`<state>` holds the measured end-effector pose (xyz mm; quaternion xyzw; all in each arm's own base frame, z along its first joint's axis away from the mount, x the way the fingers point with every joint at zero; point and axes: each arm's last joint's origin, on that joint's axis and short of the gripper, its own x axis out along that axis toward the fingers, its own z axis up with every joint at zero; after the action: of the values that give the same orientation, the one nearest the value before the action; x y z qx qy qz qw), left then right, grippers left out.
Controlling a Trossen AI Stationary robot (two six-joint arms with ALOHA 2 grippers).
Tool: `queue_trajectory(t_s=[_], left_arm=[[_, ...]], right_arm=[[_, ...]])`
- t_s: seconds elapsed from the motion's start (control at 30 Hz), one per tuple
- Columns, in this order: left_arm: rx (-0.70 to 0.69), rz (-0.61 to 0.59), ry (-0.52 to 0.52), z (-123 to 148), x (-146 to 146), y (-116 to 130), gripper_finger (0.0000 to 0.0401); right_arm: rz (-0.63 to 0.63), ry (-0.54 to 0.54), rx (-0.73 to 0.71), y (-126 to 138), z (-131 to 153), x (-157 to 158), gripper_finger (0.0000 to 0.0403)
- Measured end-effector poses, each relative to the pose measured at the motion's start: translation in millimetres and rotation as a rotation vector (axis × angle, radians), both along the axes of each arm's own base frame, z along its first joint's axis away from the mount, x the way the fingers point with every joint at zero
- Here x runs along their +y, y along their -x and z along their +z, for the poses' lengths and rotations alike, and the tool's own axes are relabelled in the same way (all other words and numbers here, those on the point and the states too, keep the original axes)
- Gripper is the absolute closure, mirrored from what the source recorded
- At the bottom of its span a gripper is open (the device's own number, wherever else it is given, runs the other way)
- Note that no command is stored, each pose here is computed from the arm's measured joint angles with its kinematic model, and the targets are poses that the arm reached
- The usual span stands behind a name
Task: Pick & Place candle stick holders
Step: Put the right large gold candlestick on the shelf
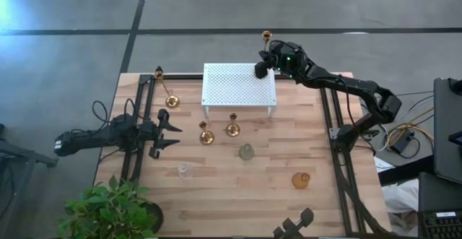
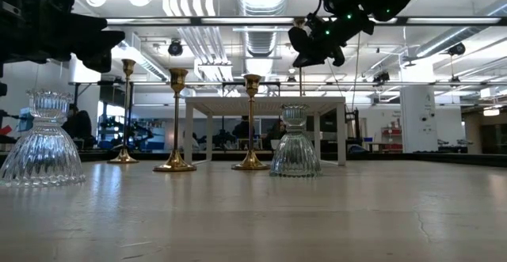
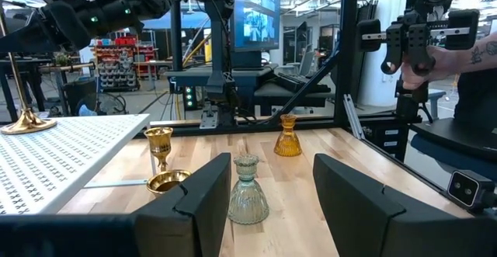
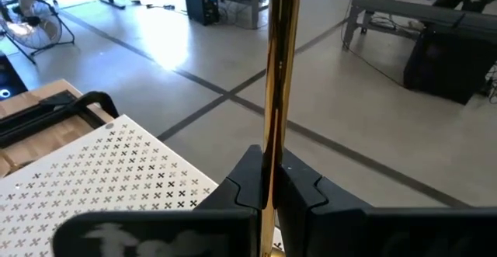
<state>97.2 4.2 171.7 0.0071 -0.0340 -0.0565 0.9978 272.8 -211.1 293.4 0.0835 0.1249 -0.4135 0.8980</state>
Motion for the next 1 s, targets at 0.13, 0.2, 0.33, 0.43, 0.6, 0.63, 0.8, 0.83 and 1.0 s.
queue_trajectory(t_s=[0.13,0.2,0.33,0.43,0.6,0.63,0.8,0.83,1.0], left_arm=[[0.0,0.0,0.0,0.0,0.0,0.0,0.0211],[0.0,0.0,0.0,0.0,0.0,0.0,0.0211],[0.0,0.0,0.0,0.0,0.0,0.0,0.0211],[0.0,0.0,0.0,0.0,0.0,0.0,0.0211],[0.0,0.0,0.0,0.0,0.0,0.0,0.0211],[0.0,0.0,0.0,0.0,0.0,0.0,0.0211],[0.0,-0.001,0.0,0.0,-0.1,0.0,0.0211],[0.0,-0.001,0.0,0.0,-0.1,0.0,0.0211],[0.0,-0.001,0.0,0.0,-0.1,0.0,0.0211]], right_arm=[[0.003,0.002,0.004,0.0,0.1,0.0,0.0391],[0.005,0.003,0.007,0.0,0.0,0.1,0.039],[0.007,0.006,0.011,-0.1,-0.1,0.0,0.039],[0.008,0.007,0.014,-0.2,-0.4,0.0,0.039],[0.005,0.01,0.017,-0.2,-0.6,-0.2,0.039],[0.003,0.01,0.018,-0.2,-0.6,-0.2,0.0388],[-0.001,0.0,0.035,0.3,-3.7,-0.6,0.0355],[-0.002,-0.001,0.036,0.2,-4.0,-0.6,0.0344],[-0.022,0.011,0.031,0.8,-2.2,-0.8,0.0288]])
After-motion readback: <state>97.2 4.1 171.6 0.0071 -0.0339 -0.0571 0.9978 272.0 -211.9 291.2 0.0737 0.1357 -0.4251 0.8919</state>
